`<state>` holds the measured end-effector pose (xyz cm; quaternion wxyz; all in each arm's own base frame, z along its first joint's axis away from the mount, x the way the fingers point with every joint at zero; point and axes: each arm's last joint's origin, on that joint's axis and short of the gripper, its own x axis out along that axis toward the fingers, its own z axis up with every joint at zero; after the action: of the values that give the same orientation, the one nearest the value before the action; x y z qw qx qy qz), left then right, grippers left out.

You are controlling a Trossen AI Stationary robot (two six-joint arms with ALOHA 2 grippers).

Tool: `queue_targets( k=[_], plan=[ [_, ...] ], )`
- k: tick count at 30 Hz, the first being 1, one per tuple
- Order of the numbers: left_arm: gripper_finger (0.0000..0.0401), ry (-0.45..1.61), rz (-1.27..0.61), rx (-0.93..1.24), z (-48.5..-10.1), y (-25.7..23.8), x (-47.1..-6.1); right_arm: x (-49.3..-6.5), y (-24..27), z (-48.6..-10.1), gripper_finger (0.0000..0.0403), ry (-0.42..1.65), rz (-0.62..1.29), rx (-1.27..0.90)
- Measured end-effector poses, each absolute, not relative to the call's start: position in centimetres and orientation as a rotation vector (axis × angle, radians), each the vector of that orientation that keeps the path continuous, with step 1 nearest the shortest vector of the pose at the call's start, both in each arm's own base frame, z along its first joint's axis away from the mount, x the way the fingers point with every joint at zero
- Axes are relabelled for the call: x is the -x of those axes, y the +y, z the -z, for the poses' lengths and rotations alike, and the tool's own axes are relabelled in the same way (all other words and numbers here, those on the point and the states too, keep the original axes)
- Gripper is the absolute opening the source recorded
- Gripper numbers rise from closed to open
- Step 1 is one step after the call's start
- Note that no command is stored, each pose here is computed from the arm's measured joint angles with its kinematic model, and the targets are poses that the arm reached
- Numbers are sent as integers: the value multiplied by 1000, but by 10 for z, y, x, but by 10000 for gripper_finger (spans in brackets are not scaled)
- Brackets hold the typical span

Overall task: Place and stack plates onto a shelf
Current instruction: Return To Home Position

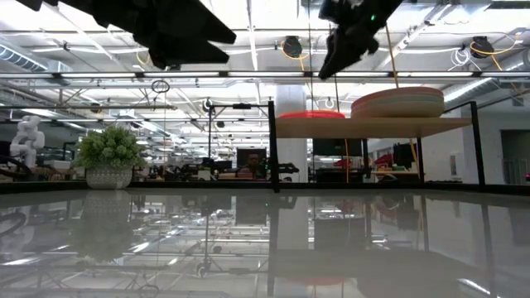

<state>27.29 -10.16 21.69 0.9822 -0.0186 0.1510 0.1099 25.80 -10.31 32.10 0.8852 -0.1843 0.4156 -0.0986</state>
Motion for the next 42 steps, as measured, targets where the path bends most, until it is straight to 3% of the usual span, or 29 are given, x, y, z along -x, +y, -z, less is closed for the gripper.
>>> queue_targets(
  k=[6, 11, 20, 23, 26, 31, 42],
  plan=[
    [259, 240, -205, 20, -224, -103, -275, -237, -76, -335, 150, 713, 168, 284],
    [242, 192, -154, -19, -230, -107, -276, -220, -53, -310, 133, 596, 127, 247],
    [88, 151, -133, -69, -236, -101, -278, -189, -34, -259, 53, 355, 142, 258],
    [52, 146, -144, -86, -241, -93, -278, -181, -32, -244, 13, 351, 190, 279],
    [29, 152, -97, -61, -244, -86, -278, -176, -30, -232, 7, 375, 181, 284],
    [6, 228, -113, -70, -240, -77, -276, -173, -25, -219, 1, 404, 154, 282],
    [4, 348, -162, -112, -231, -61, -274, -168, -12, -206, 0, 407, 155, 253]
  ],
)
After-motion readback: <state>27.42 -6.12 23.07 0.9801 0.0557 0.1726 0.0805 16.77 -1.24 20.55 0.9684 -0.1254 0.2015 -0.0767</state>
